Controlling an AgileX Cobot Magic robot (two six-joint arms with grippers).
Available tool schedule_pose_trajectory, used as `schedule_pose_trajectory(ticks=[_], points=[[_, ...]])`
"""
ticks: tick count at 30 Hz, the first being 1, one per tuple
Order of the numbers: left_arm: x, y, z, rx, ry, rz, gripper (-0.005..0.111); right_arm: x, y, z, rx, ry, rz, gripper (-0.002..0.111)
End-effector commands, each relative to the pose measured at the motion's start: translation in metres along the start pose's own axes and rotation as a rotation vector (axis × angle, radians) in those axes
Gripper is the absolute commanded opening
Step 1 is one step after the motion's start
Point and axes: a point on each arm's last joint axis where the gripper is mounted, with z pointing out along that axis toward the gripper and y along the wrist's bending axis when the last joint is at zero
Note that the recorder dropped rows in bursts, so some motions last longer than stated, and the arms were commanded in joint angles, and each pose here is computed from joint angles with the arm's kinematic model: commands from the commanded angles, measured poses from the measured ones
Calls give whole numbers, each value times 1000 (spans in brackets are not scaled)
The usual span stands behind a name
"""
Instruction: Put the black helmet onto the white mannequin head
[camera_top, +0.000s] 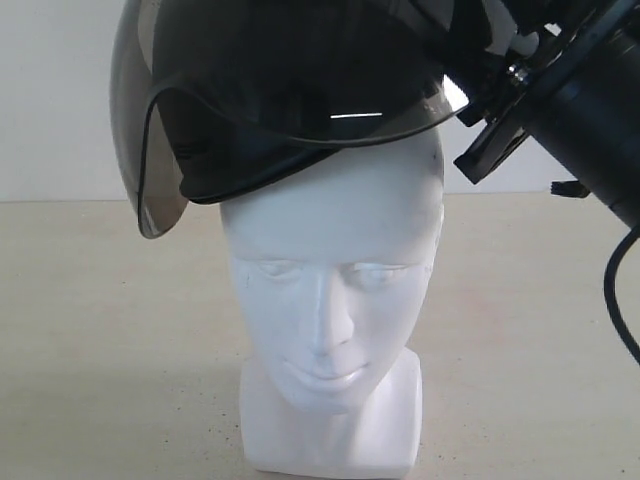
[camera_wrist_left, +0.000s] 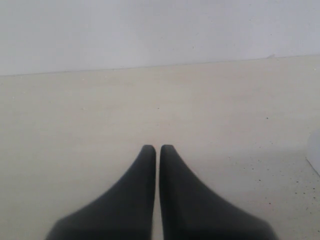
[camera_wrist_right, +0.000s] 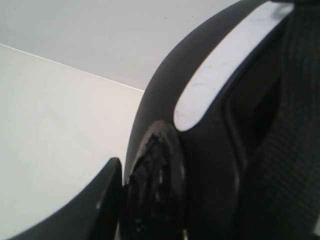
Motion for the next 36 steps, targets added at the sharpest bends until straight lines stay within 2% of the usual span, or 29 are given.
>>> schedule_pose_trajectory(ticks=[1,36], points=[[1,0,0,5,-1,5,4,-3,-24,-12,198,-17,-111,0],[1,0,0,5,-1,5,4,4,-29,-15,243,47,-81,0]])
